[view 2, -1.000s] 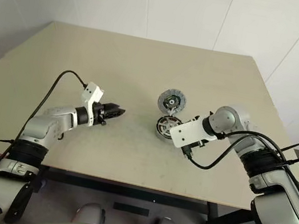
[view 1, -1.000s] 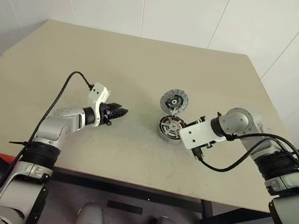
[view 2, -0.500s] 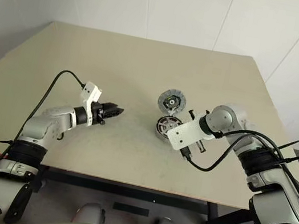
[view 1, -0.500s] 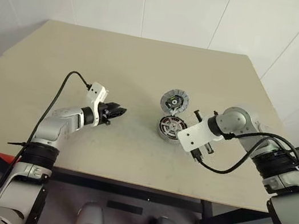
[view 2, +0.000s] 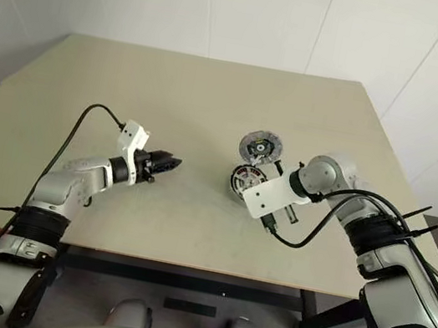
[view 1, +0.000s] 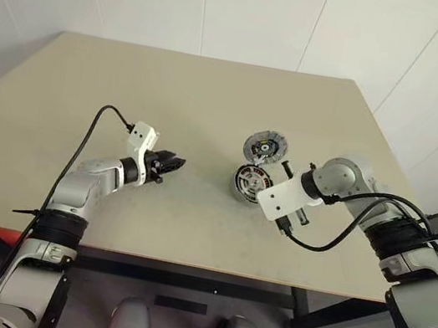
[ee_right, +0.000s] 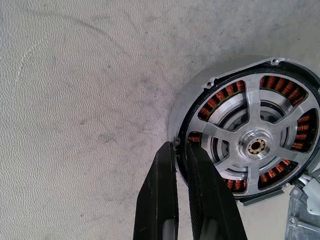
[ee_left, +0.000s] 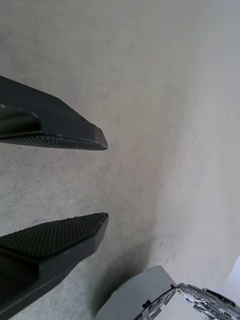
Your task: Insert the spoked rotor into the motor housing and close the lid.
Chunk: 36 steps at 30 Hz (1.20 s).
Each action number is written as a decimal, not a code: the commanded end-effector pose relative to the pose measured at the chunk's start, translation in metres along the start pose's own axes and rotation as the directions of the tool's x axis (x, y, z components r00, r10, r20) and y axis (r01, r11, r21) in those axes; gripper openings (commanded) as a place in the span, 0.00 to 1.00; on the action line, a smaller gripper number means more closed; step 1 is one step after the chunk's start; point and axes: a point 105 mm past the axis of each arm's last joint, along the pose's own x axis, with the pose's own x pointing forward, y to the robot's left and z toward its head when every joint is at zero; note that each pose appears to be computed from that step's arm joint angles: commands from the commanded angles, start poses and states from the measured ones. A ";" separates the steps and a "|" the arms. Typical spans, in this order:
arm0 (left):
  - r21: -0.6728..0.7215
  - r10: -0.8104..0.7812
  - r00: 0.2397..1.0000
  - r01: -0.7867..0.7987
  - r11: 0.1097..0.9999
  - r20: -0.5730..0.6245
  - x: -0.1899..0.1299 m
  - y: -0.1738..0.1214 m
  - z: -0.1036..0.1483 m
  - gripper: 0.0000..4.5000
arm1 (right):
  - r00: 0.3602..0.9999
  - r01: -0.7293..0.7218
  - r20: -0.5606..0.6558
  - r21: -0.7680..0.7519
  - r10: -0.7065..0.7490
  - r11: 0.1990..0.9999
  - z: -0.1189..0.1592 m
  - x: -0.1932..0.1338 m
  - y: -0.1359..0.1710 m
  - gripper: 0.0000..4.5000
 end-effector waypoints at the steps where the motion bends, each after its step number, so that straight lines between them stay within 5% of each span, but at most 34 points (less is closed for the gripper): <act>1: 0.018 -0.005 0.998 0.004 1.000 0.060 -0.001 -0.004 0.014 0.47 | 0.998 0.059 -0.024 0.002 -0.059 0.998 -0.005 -0.018 -0.013 0.00; 5: -0.001 0.007 0.998 -0.007 1.000 0.065 -0.002 -0.006 0.008 0.47 | 0.985 0.127 0.081 0.257 -0.153 0.958 0.011 -0.024 -0.028 0.00; 10: -0.018 0.028 0.997 -0.027 0.999 0.076 -0.004 -0.006 0.004 0.47 | 0.978 -0.007 0.180 0.541 -0.107 0.841 0.036 -0.031 -0.024 0.00; 19: -0.034 0.049 0.995 -0.047 0.998 0.082 -0.011 -0.008 -0.002 0.47 | 0.977 -0.086 0.167 0.878 -0.132 0.470 0.045 -0.021 -0.040 0.00; 25: -0.040 0.059 0.995 -0.056 0.998 0.081 -0.014 -0.010 -0.004 0.47 | 0.977 -0.138 0.162 0.975 -0.137 0.172 0.051 -0.010 -0.056 0.00; 36: -0.049 0.087 0.993 -0.083 0.995 0.078 -0.022 -0.010 -0.008 0.47 | 0.978 -0.106 0.088 0.990 -0.188 -0.091 0.054 0.005 -0.084 0.00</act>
